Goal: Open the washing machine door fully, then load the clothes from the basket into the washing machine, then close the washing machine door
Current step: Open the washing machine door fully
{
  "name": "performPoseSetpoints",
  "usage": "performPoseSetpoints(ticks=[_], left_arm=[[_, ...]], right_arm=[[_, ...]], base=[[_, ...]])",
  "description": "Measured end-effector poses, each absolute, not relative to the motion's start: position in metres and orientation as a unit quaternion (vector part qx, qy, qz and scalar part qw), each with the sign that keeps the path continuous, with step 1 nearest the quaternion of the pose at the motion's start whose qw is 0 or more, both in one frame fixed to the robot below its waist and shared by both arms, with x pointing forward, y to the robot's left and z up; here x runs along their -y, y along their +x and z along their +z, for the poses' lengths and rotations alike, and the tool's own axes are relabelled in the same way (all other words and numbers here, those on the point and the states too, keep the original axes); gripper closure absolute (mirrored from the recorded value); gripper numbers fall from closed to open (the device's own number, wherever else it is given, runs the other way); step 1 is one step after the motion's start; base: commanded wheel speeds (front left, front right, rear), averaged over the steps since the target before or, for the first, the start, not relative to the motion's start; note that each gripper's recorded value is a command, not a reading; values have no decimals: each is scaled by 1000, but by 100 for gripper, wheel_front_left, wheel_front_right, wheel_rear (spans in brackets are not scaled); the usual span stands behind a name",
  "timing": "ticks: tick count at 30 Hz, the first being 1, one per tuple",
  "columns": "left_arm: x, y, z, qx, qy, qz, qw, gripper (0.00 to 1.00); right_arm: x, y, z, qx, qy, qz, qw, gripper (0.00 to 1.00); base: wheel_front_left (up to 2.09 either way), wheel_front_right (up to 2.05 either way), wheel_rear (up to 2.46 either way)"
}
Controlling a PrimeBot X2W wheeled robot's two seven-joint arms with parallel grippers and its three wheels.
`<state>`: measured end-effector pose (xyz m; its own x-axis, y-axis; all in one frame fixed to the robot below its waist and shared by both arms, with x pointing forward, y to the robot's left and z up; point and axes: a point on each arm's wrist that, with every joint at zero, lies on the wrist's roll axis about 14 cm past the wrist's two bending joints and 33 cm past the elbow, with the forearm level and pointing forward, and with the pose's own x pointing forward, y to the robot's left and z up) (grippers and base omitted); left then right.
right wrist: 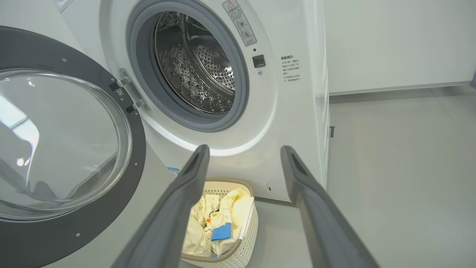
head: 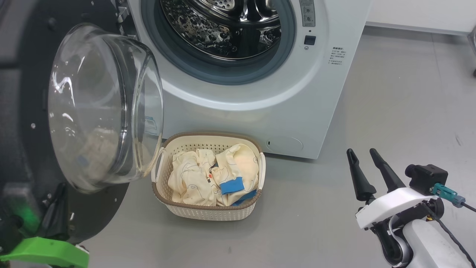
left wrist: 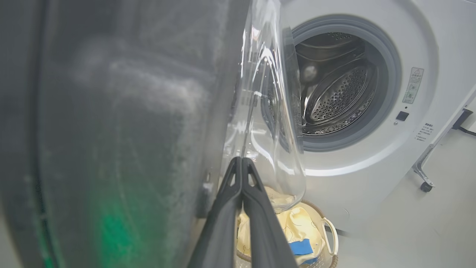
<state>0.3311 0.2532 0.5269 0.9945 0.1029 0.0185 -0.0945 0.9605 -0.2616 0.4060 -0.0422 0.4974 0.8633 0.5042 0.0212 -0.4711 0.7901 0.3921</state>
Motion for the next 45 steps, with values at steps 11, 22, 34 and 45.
performPoseSetpoints(ticks=[11,22,34,45], left_arm=[[-307,326,519,-15,-106,107,989,100],[-350,328,508,-56,-110,159,980,100],[-405,325,508,-96,-73,202,972,100],[-429,336,510,-110,-74,216,967,100]], right_arm=[[35,414,493,-48,203,261,942,0],[27,426,487,-53,205,269,940,0],[19,432,487,-52,215,273,936,0],[19,436,482,-57,216,272,936,0]], base=[[0,0,0],[0,0,0],[0,0,0],[0,0,0]])
